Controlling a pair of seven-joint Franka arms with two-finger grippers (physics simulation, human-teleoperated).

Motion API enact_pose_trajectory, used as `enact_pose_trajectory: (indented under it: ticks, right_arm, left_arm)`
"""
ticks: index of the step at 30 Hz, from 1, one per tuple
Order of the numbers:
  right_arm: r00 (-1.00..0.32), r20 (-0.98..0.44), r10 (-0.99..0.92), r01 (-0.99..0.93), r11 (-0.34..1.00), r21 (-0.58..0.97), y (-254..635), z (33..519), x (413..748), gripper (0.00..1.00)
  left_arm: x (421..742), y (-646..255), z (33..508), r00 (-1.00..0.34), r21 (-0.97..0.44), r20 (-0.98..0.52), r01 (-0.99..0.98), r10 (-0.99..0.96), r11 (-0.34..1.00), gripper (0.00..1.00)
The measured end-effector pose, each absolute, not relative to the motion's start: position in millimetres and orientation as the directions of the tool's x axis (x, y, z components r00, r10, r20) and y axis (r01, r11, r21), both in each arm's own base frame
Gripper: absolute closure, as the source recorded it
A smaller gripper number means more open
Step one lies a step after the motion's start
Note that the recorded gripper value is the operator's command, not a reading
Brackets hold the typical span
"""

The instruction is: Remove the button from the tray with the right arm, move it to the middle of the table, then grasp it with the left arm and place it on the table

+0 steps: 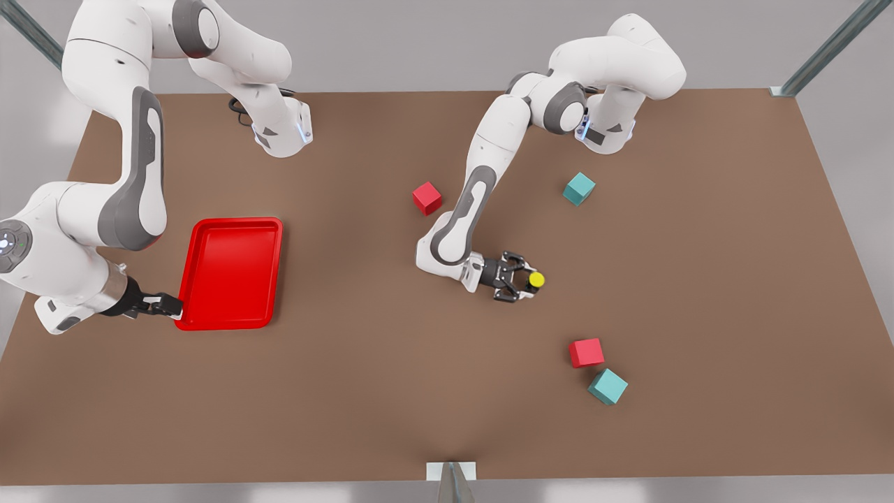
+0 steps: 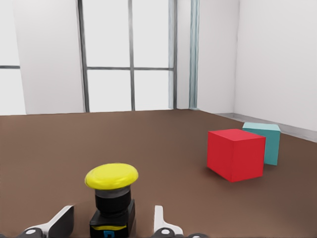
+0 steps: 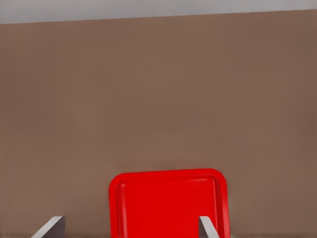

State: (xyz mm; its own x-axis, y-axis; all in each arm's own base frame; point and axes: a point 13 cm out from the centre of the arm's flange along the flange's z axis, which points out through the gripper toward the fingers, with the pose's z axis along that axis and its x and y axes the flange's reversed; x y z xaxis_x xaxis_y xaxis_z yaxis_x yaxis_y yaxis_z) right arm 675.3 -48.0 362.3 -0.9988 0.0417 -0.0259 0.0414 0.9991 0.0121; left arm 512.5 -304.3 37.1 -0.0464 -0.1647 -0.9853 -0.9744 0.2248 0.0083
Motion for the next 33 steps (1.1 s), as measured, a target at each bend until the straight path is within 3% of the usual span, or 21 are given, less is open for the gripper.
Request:
enact_pose_trajectory:
  ticks: [10,13,15,18,22,25,29,33]
  right_arm:
    - [-0.999,-0.018,0.045,0.045,0.999,0.014,-51,355,676,0.00]
    - [-0.999,-0.016,0.045,0.044,0.999,0.014,-51,352,677,0.00]
    - [-0.999,-0.017,0.044,0.044,0.999,0.014,-50,353,677,0.00]
    - [-0.999,-0.019,0.041,0.041,0.999,0.014,-48,355,677,0.00]
    - [-0.999,-0.015,0.041,0.041,0.999,0.014,-48,353,677,0.00]
    - [-0.999,-0.014,0.041,0.041,0.999,0.014,-48,351,677,0.00]
    - [-0.999,-0.014,0.041,0.041,0.999,0.014,-48,350,677,0.00]
    - [-0.999,-0.015,0.041,0.041,0.999,0.014,-48,351,677,0.00]
  left_arm:
    - [465,-374,70,-0.105,0.032,-0.954,-0.967,-0.281,0.252,0.00]
    - [468,-391,139,-0.090,0.006,-0.924,-0.975,-0.373,0.221,0.00]
    - [500,-368,207,-0.053,-0.013,-0.872,-0.991,-0.487,0.132,0.00]
    - [525,-341,269,-0.058,0.029,-0.765,-0.998,-0.642,0.055,0.00]
    - [514,-355,310,-0.268,0.217,-0.516,-0.960,-0.814,0.178,0.00]
    - [526,-339,339,-0.423,0.301,-0.294,-0.892,-0.857,0.337,0.00]
    - [575,-232,388,-0.501,0.287,-0.092,-0.841,-0.861,0.459,0.00]
    - [600,-172,395,-0.610,0.250,0.029,-0.763,-0.792,0.596,0.00]
